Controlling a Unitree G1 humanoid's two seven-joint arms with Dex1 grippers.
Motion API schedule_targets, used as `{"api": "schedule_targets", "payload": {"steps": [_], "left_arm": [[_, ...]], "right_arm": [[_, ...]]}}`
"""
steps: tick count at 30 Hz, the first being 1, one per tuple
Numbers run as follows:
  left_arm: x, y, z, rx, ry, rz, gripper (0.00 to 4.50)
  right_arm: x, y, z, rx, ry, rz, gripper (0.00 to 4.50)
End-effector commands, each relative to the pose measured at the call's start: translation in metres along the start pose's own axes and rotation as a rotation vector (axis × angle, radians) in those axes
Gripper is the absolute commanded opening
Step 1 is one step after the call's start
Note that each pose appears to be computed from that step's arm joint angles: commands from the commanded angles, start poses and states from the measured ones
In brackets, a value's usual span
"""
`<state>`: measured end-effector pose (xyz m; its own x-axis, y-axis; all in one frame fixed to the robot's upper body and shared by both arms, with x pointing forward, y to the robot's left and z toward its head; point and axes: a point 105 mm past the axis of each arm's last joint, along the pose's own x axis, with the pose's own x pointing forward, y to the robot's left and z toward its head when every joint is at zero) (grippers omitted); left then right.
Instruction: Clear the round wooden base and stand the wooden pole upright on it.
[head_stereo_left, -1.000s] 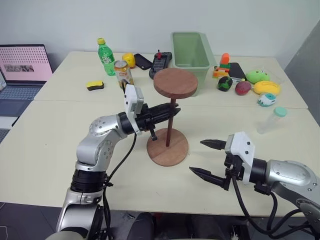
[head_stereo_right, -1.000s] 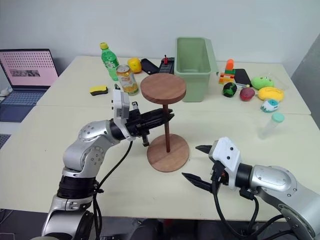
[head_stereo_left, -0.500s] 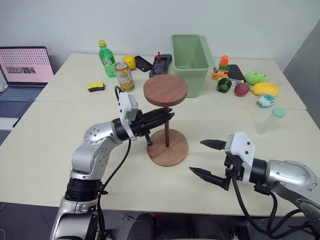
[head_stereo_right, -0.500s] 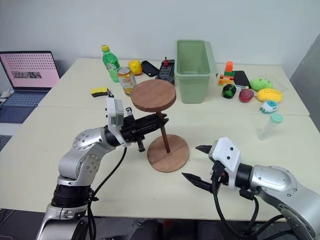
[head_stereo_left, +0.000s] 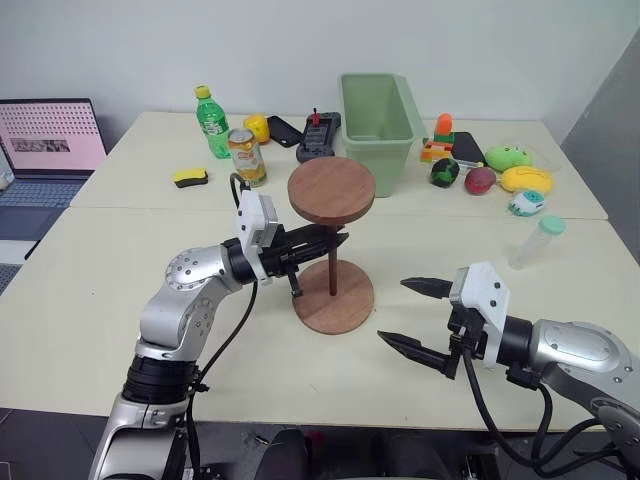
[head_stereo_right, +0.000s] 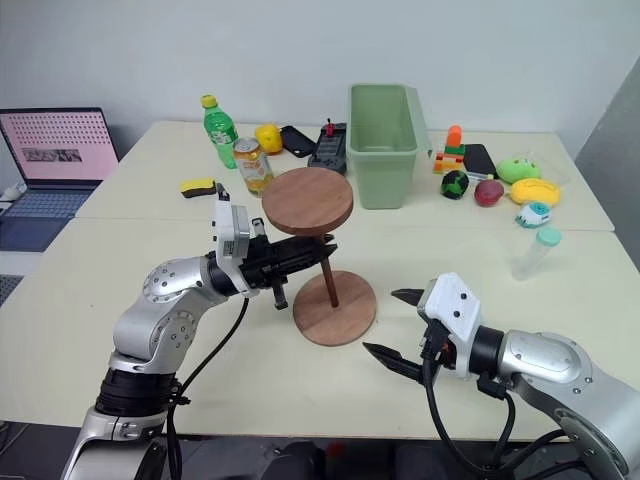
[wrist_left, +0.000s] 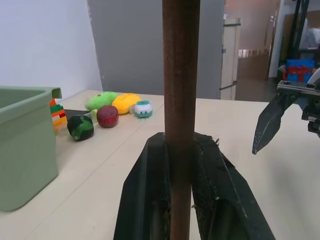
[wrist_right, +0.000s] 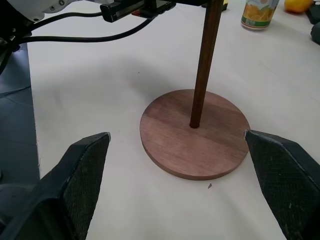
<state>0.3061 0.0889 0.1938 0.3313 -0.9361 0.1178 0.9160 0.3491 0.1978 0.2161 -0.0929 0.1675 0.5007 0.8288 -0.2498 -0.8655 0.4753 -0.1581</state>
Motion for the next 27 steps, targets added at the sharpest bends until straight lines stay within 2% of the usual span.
{"api": "schedule_targets", "payload": {"steps": [1,11,16,24,27], "left_arm": [[-0.010,0.006,-0.035,-0.064,0.163,0.046,0.98],[-0.005,-0.015,-0.020,-0.045,0.190,-0.131,3.07],[-0.019,-0.011,-0.023,-0.011,0.257,-0.147,3.07],[-0.069,0.000,-0.012,0.088,0.490,-0.143,3.07],[-0.099,0.016,-0.007,0.142,0.573,0.011,3.07]], "right_arm": [[0.000,0.001,0.009,-0.028,-0.036,0.001,4.50],[0.000,-0.001,0.009,-0.024,-0.043,-0.010,4.50],[0.000,-0.003,0.008,-0.020,-0.044,-0.022,4.50],[-0.014,-0.029,0.014,-0.064,-0.053,-0.072,4.50],[-0.027,-0.039,0.020,-0.090,-0.060,-0.064,4.50]]}}
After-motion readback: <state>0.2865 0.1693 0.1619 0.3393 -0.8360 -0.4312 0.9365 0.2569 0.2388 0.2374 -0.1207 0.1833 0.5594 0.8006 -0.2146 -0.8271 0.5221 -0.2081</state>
